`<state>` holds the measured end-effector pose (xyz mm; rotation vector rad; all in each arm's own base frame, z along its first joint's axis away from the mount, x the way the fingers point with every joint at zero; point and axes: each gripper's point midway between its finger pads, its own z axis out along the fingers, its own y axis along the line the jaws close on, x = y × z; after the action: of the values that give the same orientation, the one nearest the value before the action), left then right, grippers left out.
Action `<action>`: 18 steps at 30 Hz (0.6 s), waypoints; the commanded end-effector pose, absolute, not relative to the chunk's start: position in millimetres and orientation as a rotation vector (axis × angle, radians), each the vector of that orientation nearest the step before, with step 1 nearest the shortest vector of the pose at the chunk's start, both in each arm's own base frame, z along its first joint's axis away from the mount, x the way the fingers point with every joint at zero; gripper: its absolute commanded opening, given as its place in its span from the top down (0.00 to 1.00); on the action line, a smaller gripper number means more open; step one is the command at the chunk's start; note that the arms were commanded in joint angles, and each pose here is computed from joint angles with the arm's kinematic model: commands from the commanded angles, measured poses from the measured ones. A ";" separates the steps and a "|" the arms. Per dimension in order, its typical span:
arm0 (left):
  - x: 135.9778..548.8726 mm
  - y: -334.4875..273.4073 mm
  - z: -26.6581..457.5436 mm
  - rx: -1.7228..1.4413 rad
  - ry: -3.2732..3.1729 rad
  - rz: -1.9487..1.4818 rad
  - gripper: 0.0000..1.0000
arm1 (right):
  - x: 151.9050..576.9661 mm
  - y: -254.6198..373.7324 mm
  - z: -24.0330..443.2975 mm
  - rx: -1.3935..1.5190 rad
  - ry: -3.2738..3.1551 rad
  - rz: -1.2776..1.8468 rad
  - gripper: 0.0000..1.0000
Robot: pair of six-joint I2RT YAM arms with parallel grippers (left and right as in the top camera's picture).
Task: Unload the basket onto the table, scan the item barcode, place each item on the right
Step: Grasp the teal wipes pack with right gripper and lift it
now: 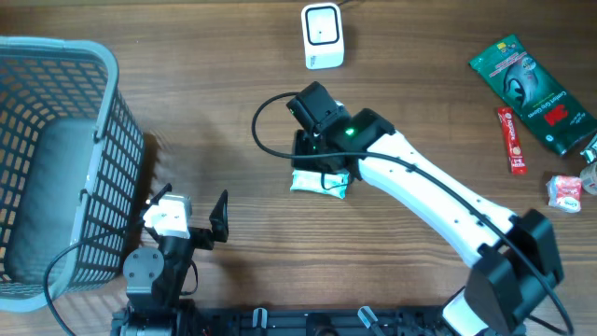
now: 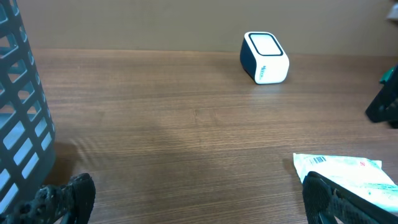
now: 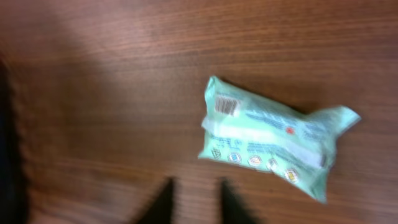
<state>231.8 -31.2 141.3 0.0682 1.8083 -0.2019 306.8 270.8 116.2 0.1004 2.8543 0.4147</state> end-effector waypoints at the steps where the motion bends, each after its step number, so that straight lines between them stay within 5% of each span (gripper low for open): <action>1: 231.5 -33.2 141.4 0.068 1.804 -0.218 0.00 | 306.2 259.4 65.6 0.165 2.917 0.264 0.95; 11: 231.5 -33.3 141.4 0.068 1.804 -0.219 0.00 | 295.5 248.6 -2.5 0.219 3.069 0.114 0.96; 18: 231.5 -33.3 141.4 0.068 1.804 -0.219 0.00 | 292.5 245.6 28.2 0.218 3.052 0.148 0.96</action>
<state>231.8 -31.2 141.3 0.0679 1.8083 -0.2021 295.2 249.3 18.2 0.1894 3.0523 0.1323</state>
